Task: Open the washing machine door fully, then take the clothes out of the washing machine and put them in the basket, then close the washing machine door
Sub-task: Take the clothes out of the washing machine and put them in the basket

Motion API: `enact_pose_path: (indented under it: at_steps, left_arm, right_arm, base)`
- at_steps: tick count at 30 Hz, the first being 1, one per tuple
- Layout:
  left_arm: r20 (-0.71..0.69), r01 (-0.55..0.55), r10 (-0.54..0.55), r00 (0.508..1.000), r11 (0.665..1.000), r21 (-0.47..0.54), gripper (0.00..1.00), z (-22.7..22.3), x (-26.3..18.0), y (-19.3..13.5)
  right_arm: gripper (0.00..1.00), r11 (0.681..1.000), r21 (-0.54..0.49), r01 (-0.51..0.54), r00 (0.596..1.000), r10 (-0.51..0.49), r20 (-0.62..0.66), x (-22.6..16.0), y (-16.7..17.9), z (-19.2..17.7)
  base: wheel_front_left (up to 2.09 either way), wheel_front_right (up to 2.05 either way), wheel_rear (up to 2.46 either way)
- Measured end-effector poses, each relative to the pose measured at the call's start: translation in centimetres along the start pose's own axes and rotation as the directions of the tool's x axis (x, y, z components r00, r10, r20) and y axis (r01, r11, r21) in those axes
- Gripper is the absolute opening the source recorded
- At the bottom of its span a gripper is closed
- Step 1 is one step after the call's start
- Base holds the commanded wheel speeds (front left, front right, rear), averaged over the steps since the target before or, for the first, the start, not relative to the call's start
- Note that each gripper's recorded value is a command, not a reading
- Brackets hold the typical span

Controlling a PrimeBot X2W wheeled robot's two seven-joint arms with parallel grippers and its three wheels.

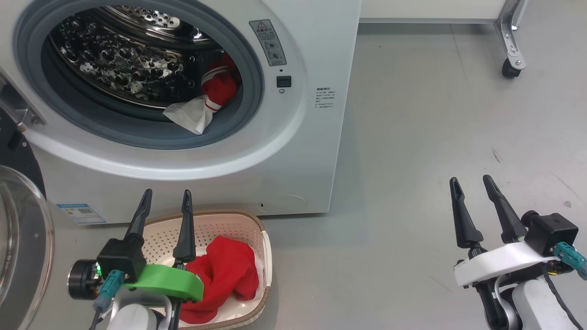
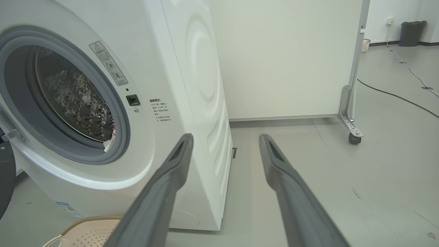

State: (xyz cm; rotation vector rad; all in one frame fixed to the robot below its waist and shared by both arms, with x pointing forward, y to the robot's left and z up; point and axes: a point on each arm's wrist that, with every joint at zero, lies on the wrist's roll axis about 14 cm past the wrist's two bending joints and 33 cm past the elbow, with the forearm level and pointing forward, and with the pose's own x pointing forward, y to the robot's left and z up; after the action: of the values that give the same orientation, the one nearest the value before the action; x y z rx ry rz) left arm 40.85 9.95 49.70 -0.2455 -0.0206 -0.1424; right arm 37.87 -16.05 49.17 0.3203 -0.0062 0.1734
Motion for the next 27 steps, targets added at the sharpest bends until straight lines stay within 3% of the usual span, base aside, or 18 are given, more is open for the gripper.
enact_pose_path:
  at_steps: [27]
  left_arm:
    - [-0.023,-0.004,0.004,1.000,1.000,-0.006,1.00,-1.0,0.7,-0.2]
  right_arm:
    - [1.00,1.000,0.006,0.013,1.000,-0.013,-0.015,0.2,-0.5,-0.5]
  base:
    - [0.00,0.00,0.00]
